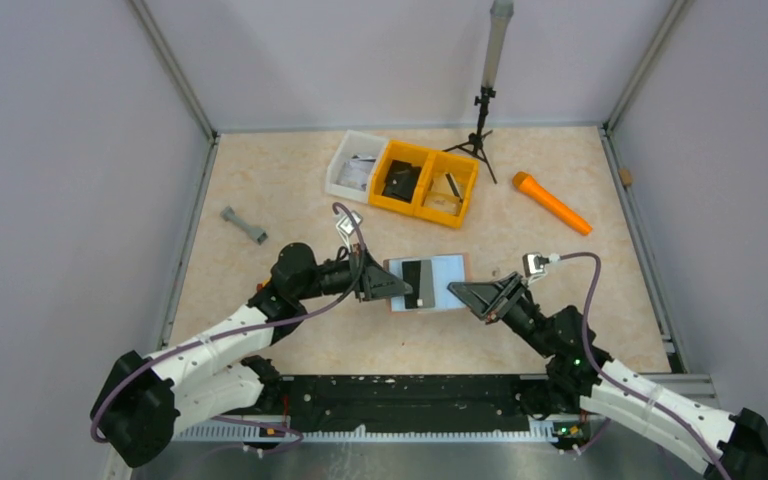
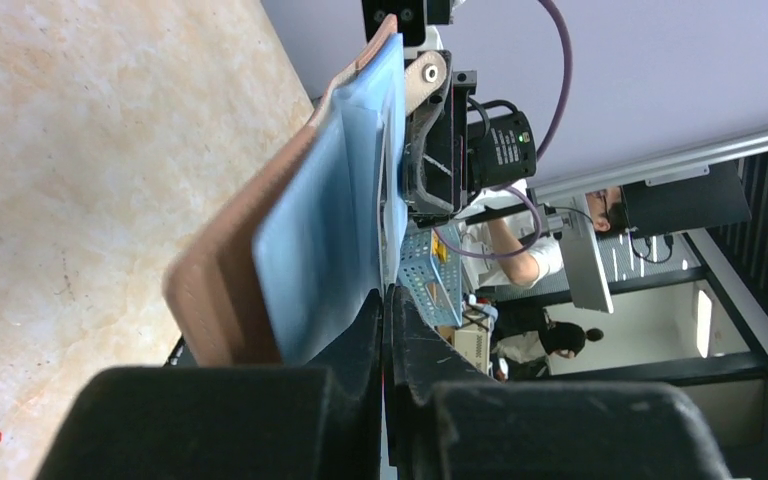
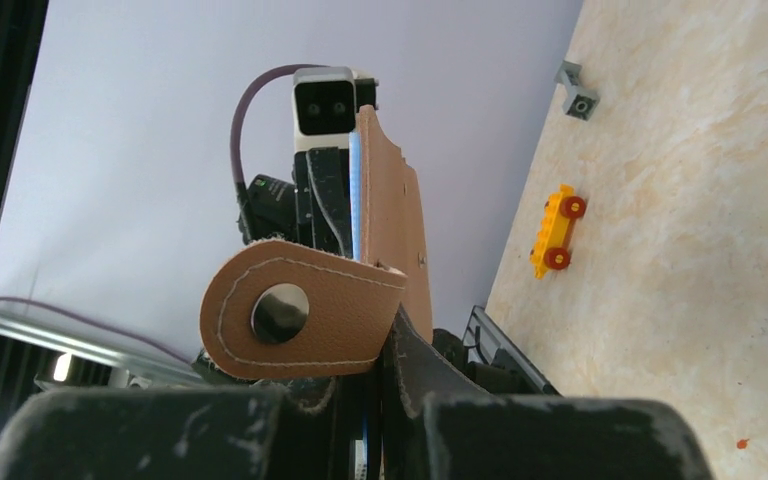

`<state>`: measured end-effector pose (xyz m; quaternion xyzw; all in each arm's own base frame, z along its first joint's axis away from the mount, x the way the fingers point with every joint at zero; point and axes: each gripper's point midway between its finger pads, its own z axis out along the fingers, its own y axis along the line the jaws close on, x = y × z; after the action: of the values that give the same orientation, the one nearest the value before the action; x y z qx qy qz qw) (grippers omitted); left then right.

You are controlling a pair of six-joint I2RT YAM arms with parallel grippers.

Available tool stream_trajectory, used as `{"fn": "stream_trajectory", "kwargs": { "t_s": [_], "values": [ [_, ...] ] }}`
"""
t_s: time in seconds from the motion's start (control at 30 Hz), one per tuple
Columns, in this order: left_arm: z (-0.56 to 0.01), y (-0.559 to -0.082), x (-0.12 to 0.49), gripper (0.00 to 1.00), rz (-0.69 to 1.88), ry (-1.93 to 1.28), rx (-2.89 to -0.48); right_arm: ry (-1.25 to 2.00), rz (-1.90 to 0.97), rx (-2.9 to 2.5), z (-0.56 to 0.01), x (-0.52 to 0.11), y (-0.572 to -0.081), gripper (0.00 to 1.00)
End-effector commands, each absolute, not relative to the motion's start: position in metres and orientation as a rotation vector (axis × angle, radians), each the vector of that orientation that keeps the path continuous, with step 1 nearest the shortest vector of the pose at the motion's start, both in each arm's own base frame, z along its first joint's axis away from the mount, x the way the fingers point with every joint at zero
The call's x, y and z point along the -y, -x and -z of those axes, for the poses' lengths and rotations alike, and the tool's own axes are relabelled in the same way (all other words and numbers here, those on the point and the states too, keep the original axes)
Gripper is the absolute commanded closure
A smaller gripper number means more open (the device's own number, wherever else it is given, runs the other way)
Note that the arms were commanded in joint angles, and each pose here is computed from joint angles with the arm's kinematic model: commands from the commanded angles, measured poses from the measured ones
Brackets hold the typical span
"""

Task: Take the credit cards out of the card holder
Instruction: Remove the credit card from the card holder, then place the credit card in the storage box.

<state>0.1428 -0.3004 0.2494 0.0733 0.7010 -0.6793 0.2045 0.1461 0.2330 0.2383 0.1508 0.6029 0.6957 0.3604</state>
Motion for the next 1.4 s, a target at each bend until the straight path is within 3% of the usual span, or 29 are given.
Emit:
{"fn": "stream_trajectory", "kwargs": {
  "t_s": [0.0, 0.33, 0.5, 0.83, 1.37],
  "values": [
    [-0.254, -0.143, 0.296, 1.0, 1.899, -0.227, -1.912, -0.445, -1.814, -1.461, -0.253, -0.225, -0.152, 1.0],
    [-0.246, -0.149, 0.284, 1.0, 1.871, -0.188, -1.924, -0.448, -1.785, -1.454, -0.253, -0.221, -0.154, 1.0],
    [-0.236, -0.172, 0.257, 1.0, 1.737, -0.091, -1.968, -0.442, -1.622, -1.486, -0.245, -0.209, -0.162, 1.0],
    [-0.205, -0.261, 0.22, 1.0, 1.22, 0.22, -2.059, -0.487, -1.129, -1.629, -0.208, -0.155, -0.182, 1.0],
    [-0.222, -0.424, 0.269, 1.0, 1.257, 0.694, -1.664, -0.528, -0.909, -1.592, -0.216, -0.114, -0.188, 1.0]
  ]
}}
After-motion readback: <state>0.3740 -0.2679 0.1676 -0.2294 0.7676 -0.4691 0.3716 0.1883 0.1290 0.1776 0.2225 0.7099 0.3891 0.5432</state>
